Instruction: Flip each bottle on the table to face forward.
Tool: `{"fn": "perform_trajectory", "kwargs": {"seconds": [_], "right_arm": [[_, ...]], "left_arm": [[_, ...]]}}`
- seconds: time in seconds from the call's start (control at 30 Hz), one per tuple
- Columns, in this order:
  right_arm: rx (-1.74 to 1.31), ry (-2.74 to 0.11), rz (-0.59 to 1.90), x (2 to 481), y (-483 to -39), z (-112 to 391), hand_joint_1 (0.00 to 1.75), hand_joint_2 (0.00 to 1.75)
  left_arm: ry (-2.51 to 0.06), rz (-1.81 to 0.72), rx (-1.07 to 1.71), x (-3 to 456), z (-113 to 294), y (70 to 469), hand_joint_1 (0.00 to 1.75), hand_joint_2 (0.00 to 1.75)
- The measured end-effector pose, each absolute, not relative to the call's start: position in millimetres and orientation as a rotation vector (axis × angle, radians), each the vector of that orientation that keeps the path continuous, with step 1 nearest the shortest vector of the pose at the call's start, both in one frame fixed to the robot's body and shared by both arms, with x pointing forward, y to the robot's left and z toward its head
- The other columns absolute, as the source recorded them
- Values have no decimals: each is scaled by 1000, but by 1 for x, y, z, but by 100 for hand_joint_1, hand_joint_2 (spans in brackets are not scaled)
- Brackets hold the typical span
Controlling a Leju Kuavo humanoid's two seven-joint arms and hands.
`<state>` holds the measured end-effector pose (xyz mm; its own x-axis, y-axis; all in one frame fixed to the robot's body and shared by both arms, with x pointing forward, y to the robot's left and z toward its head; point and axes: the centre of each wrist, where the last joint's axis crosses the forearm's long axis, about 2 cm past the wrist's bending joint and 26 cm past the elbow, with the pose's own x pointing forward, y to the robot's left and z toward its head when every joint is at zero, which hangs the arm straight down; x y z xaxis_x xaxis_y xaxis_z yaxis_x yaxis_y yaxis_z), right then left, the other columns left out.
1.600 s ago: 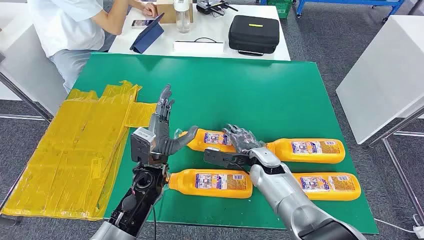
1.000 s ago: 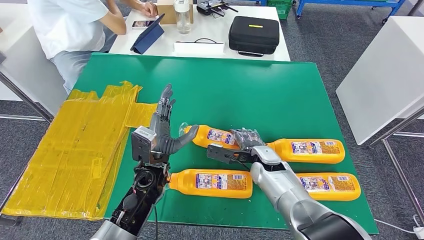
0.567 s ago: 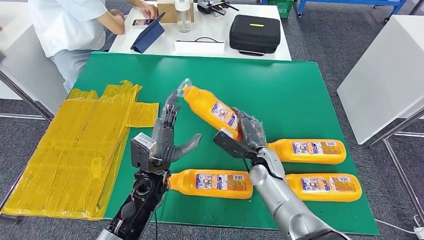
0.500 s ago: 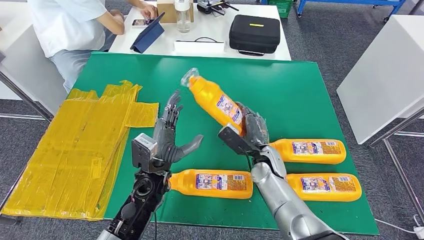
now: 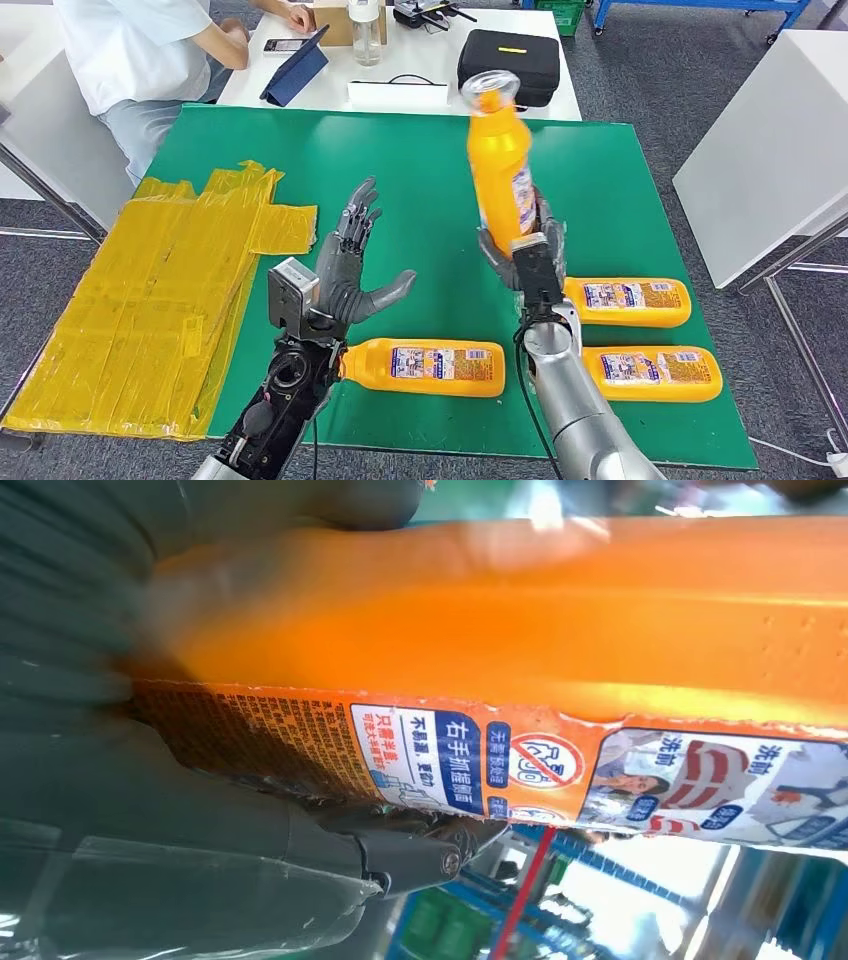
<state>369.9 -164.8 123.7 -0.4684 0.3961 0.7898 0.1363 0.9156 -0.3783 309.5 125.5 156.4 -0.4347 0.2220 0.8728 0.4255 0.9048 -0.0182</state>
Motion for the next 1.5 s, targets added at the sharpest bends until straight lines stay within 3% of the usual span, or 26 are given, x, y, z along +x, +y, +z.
{"fn": "perform_trajectory", "kwargs": {"seconds": [0.13, 0.23, 0.63, 1.1, 1.13, 1.23, 1.27, 1.5], "right_arm": [[-146, -2099, -32, 362, -171, 133, 175, 175], [-34, -2107, -68, 360, -168, 136, 175, 175], [147, -2156, 555, 333, -102, 126, 175, 175], [81, -2116, 763, 329, -91, 114, 175, 175], [79, -2114, 770, 330, -91, 114, 175, 175], [74, -2108, 789, 330, -91, 113, 175, 175], [74, -2106, 793, 331, -91, 113, 175, 175], [70, -2103, 813, 334, -90, 112, 175, 175]], "left_arm": [[-2035, -297, -515, 320, 172, 119, 0, 175], [-2027, -306, -542, 322, 175, 117, 0, 175], [-1969, -291, -557, 334, 166, 115, 0, 175], [-1899, -242, -569, 336, 148, 120, 0, 175], [-1897, -237, -570, 336, 147, 120, 17, 175], [-1893, -209, -583, 335, 145, 121, 146, 175], [-1892, -198, -589, 335, 144, 121, 173, 175], [-1891, -135, -610, 335, 143, 121, 175, 175]]}}
